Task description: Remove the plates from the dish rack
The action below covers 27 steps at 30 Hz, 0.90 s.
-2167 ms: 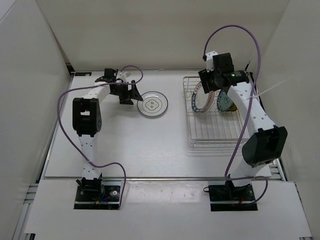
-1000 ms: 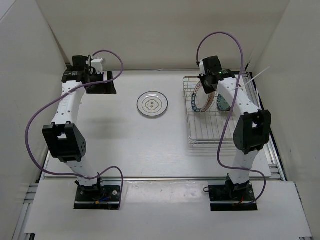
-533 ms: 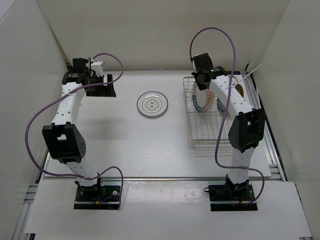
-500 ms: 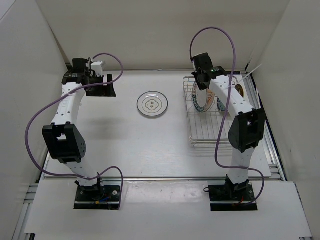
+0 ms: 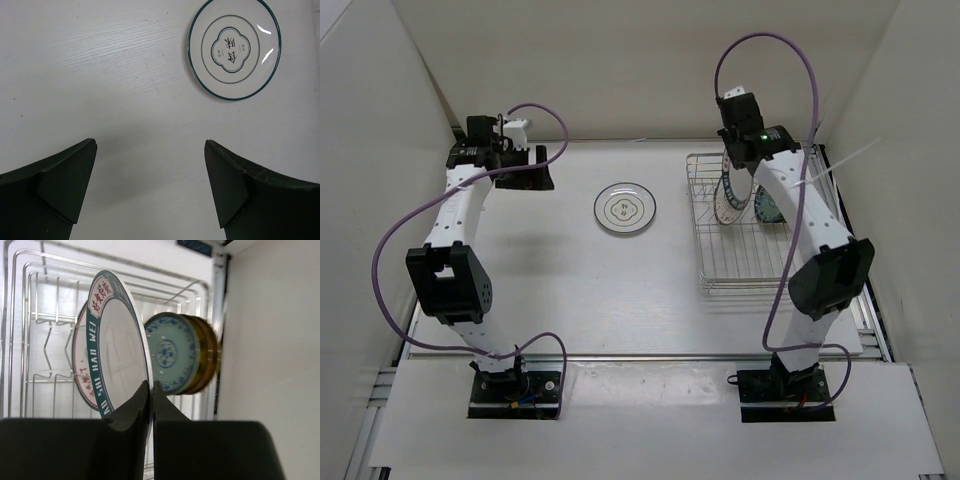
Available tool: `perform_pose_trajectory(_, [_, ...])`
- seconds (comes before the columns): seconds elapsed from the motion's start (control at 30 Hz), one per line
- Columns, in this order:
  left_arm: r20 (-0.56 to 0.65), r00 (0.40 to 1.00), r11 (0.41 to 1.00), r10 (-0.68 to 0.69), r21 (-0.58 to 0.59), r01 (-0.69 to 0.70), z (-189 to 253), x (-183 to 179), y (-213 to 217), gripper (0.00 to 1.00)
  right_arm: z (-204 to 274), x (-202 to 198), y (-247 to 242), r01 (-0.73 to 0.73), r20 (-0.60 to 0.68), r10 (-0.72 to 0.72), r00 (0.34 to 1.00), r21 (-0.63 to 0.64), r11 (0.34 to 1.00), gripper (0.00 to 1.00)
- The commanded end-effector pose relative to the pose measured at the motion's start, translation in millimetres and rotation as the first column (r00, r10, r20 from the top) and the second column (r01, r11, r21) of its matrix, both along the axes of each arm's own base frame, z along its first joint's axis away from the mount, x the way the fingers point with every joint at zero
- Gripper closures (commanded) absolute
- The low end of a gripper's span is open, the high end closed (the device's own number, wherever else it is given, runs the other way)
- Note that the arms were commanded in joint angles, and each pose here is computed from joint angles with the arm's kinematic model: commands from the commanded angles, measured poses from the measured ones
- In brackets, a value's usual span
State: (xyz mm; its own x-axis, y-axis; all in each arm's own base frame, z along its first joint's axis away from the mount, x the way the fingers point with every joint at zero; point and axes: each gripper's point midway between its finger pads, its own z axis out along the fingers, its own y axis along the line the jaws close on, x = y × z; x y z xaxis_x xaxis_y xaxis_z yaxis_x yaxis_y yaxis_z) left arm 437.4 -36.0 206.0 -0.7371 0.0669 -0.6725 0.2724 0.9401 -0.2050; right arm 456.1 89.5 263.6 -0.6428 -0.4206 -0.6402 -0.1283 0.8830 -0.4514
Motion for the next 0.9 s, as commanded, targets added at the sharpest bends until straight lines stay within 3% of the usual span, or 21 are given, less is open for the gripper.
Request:
perform_pose_trajectory(0.0, [0.042, 0.998, 0.999, -0.040, -0.022, 0.041, 7.7, 13.8, -12.3, 0.00, 91.0, -22.5, -26.5, 0.066, 0.226, -0.061, 0.972, -0.016, 0.998, 1.00])
perform_pose_trajectory(0.1, [0.081, 0.991, 0.993, -0.107, -0.047, 0.111, 22.2, 21.8, -37.3, 0.00, 119.7, -39.5, -34.1, 0.062, 0.286, -0.061, 0.956, 0.005, 0.998, 1.00])
perform_pose_trajectory(0.27, [0.155, 0.944, 0.945, -0.291, -0.110, 0.309, 56.7, 20.0, -106.2, 0.00, 132.0, -72.1, -0.3, -0.153, 0.270, 0.099, 0.958, 0.187, 0.970, 1.00])
perform_pose_trajectory(0.33, [0.208, 0.898, 0.900, -0.388, -0.122, 0.417, 76.0, 9.0, -143.7, 0.00, 113.8, -86.4, 35.6, -0.337, 0.207, 0.288, 0.935, 0.269, 0.902, 1.00])
perform_pose_trajectory(0.53, [0.368, 0.708, 0.743, -0.603, -0.066, 0.666, 114.0, -34.3, -234.0, 0.03, 84.2, -115.0, 68.6, -0.548, 0.145, 0.535, 0.832, 0.364, 0.753, 1.00])
perform_pose_trajectory(0.67, [0.382, 0.632, 0.658, -0.674, -0.079, 0.749, 117.7, -66.7, -270.2, 0.04, 83.0, -130.4, 83.6, -0.646, 0.183, 0.646, 0.741, 0.454, 0.614, 1.00])
perform_pose_trajectory(0.77, [0.365, 0.614, 0.628, -0.699, -0.098, 0.772, 110.6, -73.0, -282.2, 0.06, 90.6, -142.3, 89.3, -0.702, 0.228, 0.698, 0.679, 0.481, 0.525, 1.00])
perform_pose_trajectory(0.87, [0.367, 0.602, 0.612, -0.709, -0.104, 0.784, 111.3, -77.8, -286.5, 0.08, 95.3, -146.8, 90.3, -0.714, 0.246, 0.707, 0.663, 0.489, 0.500, 1.00])
